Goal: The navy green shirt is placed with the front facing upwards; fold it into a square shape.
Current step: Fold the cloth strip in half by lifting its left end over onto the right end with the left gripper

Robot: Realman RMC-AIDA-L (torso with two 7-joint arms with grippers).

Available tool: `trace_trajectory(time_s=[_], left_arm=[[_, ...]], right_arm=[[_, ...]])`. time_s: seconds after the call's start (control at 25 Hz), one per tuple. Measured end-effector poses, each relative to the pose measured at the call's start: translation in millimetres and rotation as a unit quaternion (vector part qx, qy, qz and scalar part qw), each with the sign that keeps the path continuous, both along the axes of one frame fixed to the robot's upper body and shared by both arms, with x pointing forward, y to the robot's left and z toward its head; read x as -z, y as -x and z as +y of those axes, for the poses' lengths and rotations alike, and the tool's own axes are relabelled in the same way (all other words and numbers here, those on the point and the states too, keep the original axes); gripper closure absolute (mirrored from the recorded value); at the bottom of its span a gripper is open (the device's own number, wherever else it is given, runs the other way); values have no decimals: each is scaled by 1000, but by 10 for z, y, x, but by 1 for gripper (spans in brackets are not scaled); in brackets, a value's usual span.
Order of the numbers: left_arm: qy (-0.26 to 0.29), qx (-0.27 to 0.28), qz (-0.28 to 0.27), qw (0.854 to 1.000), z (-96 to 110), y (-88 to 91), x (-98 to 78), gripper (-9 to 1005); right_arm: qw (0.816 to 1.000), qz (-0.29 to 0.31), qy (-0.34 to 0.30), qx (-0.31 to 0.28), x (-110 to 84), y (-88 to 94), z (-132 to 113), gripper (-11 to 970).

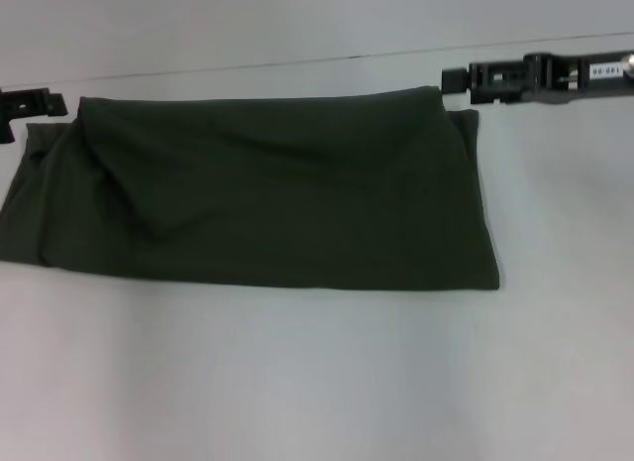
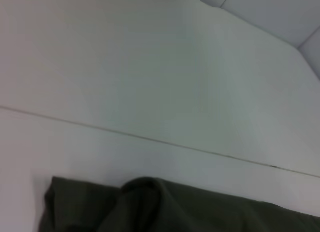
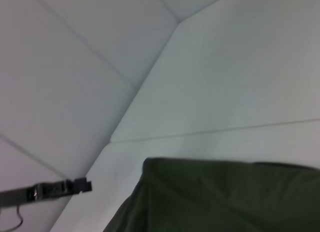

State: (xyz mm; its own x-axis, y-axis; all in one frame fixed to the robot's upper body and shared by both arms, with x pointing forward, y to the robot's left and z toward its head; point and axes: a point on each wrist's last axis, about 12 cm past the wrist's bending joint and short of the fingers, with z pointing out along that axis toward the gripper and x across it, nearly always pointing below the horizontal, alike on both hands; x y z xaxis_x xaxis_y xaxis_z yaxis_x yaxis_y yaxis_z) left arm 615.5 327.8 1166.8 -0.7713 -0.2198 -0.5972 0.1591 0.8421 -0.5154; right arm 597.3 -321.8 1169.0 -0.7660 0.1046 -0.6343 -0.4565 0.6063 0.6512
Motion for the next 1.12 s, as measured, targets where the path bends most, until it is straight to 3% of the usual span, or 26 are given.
trace_trajectory(time_s=[0.04, 0.16, 0.6, 1.12], left_arm=[[6, 2, 3, 1000, 32, 32, 2, 44], [16, 10, 17, 1000, 107, 121, 12, 44], [17, 17, 85, 996, 367, 391, 84, 44], [-6, 8, 123, 992, 407, 427, 230, 44]], right_arm=[[1000, 1, 1, -7, 8, 17, 3, 245], [1000, 7, 1, -21, 48, 86, -5, 39], [999, 37, -9, -36, 100, 261, -116, 21], [997, 64, 14, -34, 169, 297, -158, 27]])
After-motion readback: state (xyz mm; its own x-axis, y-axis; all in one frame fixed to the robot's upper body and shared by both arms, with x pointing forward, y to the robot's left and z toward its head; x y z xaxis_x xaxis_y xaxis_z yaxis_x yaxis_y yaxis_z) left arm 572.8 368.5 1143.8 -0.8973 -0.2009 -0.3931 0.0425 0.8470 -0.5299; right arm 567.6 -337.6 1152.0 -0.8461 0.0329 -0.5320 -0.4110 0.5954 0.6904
